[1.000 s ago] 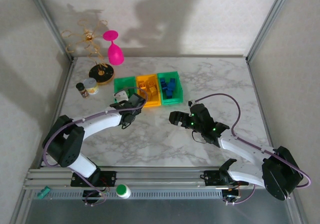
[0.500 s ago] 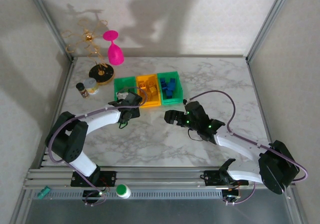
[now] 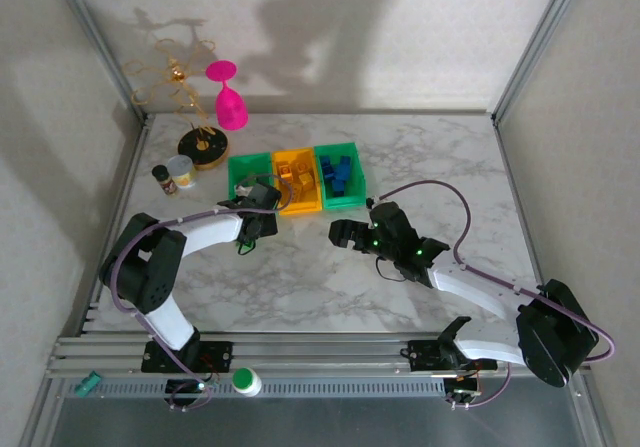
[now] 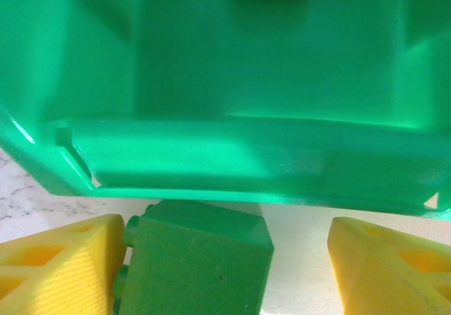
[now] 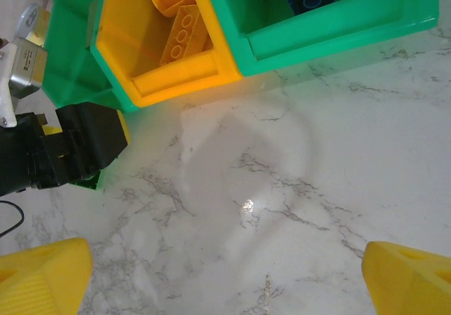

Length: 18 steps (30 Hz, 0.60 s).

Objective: Sort the legos into containers by color
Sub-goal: Pick up the lego from the center of the table.

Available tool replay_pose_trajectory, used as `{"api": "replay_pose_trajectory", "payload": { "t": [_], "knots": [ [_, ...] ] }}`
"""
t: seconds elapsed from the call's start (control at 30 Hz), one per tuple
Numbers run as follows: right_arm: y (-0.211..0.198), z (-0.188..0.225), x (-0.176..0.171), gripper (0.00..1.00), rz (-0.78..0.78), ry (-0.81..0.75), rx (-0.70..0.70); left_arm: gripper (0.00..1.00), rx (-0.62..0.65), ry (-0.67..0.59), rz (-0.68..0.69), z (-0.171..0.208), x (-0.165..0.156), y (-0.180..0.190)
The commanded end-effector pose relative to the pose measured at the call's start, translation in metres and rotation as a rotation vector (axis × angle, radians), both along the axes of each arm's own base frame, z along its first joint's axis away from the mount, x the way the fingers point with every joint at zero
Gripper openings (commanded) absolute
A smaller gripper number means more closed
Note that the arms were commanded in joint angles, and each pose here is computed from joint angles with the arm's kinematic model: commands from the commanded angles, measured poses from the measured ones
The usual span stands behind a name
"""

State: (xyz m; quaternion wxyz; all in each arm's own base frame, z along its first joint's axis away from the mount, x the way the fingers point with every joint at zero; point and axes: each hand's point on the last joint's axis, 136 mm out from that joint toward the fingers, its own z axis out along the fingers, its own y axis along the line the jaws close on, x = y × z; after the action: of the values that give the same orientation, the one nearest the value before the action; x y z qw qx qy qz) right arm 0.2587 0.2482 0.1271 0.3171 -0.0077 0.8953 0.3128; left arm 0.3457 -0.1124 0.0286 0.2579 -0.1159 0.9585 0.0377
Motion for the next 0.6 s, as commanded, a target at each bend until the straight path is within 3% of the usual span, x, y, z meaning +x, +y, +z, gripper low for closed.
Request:
{"api": "replay_pose_trajectory", "payload": {
  "t": [0.0,0.57],
  "knots": [
    [0.0033,0.0134,0.0033,0.99,-0.010,-0.022,0.017,0.70,-0.008,0.017,-0.013,-0.0072,-0.0003,-0.0011],
    [0.0002,0.0173,0.0019,0.99,-0.017,-0.032,0.024,0.47,-0.003,0.025,-0.017,-0.0047,-0.0049,-0.0013]
  ]
}}
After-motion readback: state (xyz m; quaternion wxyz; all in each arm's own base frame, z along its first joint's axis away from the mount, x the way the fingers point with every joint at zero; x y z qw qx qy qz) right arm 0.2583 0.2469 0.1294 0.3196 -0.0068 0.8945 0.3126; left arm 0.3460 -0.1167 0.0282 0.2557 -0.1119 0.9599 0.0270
